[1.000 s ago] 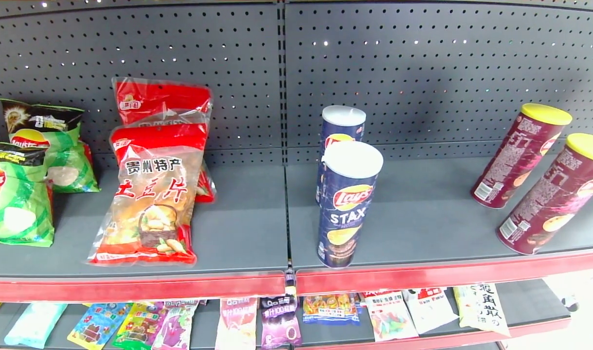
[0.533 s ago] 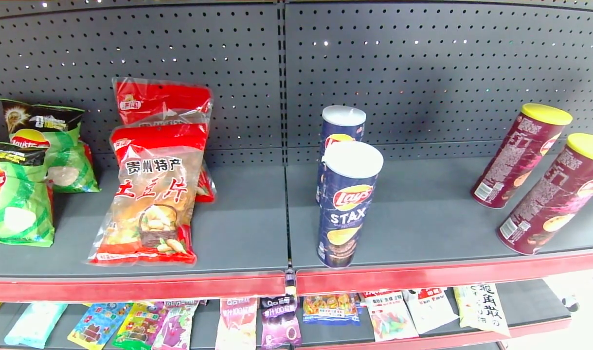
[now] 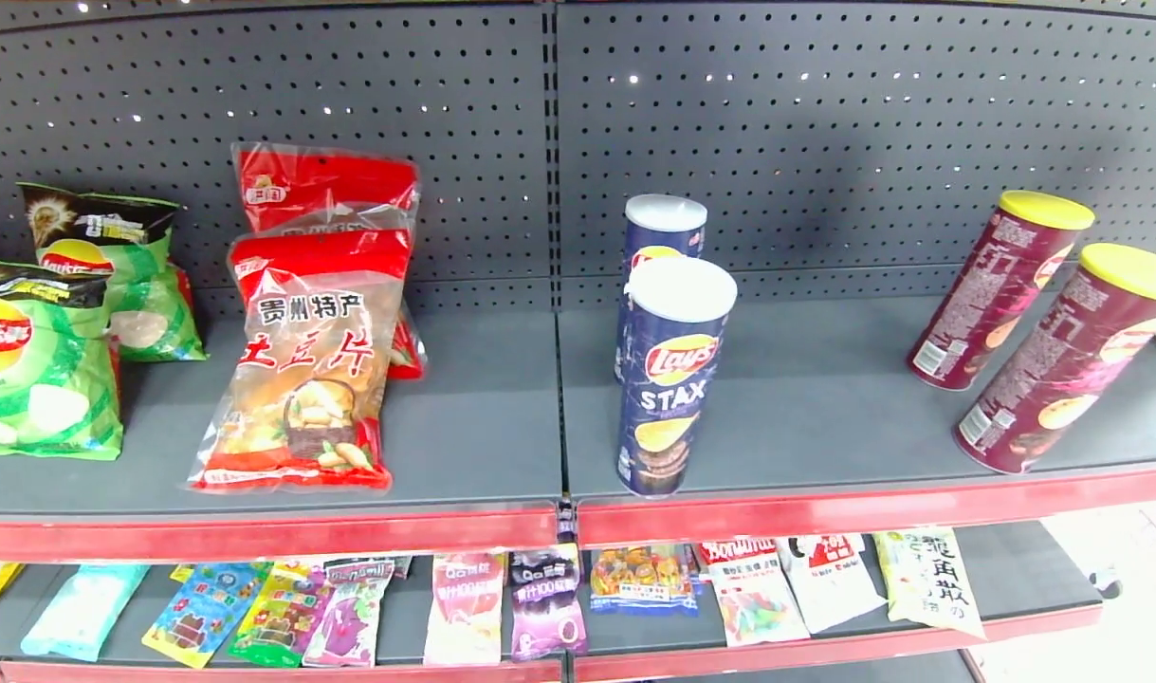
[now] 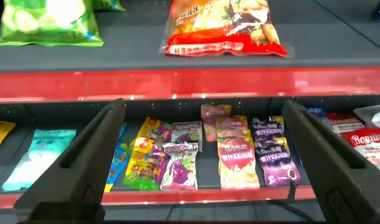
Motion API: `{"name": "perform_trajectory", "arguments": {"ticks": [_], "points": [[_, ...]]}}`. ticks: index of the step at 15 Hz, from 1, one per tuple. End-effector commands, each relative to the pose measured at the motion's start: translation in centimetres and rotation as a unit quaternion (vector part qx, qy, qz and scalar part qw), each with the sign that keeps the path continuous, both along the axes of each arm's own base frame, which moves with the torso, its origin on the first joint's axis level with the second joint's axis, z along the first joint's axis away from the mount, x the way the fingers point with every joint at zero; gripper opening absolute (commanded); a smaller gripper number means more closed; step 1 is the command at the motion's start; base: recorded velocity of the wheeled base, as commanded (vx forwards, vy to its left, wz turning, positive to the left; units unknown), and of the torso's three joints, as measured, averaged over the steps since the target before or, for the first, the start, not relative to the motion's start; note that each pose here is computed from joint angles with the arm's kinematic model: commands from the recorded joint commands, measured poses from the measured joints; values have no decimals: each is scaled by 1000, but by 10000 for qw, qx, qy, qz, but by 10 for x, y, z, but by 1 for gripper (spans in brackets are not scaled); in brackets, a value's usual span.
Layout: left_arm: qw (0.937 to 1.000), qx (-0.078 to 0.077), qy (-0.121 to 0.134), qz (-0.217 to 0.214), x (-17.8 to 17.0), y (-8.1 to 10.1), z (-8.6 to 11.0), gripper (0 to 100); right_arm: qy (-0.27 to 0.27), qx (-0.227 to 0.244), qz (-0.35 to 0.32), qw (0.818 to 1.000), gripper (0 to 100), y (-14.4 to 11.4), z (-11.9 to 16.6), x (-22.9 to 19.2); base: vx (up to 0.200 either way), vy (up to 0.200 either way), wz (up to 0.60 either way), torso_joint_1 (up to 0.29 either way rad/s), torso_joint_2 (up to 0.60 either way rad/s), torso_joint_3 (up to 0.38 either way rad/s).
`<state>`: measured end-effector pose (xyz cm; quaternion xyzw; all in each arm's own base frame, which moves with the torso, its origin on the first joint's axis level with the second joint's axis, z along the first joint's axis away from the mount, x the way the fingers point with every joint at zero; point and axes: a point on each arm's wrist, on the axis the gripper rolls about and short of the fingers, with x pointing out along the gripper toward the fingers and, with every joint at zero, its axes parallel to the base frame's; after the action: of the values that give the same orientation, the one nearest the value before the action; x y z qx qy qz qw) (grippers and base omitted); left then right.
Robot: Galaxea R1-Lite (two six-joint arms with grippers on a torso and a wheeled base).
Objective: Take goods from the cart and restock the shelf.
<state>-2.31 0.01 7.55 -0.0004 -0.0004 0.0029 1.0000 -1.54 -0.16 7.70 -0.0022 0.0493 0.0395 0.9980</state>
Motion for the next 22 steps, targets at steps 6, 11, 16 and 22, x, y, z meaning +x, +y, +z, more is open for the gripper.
{"name": "perform_trajectory", "arguments": {"ticks": [6,11,16,22], "points": [[10000,50,12,33,0,0,0,100,12,-3,3,10000,100,0,0,0,0,-133,0,5,1,3],[10000,43,12,33,0,0,0,100,13,4,3,10000,100,0,0,0,0,-200,0,5,2,0],[10000,43,5,33,0,0,1,100,13,4,3,10000,100,0,0,0,0,-200,0,3,4,4],[10000,43,12,33,0,0,0,100,14,12,2,10000,100,0,0,0,0,-200,0,4,1,3]]}}
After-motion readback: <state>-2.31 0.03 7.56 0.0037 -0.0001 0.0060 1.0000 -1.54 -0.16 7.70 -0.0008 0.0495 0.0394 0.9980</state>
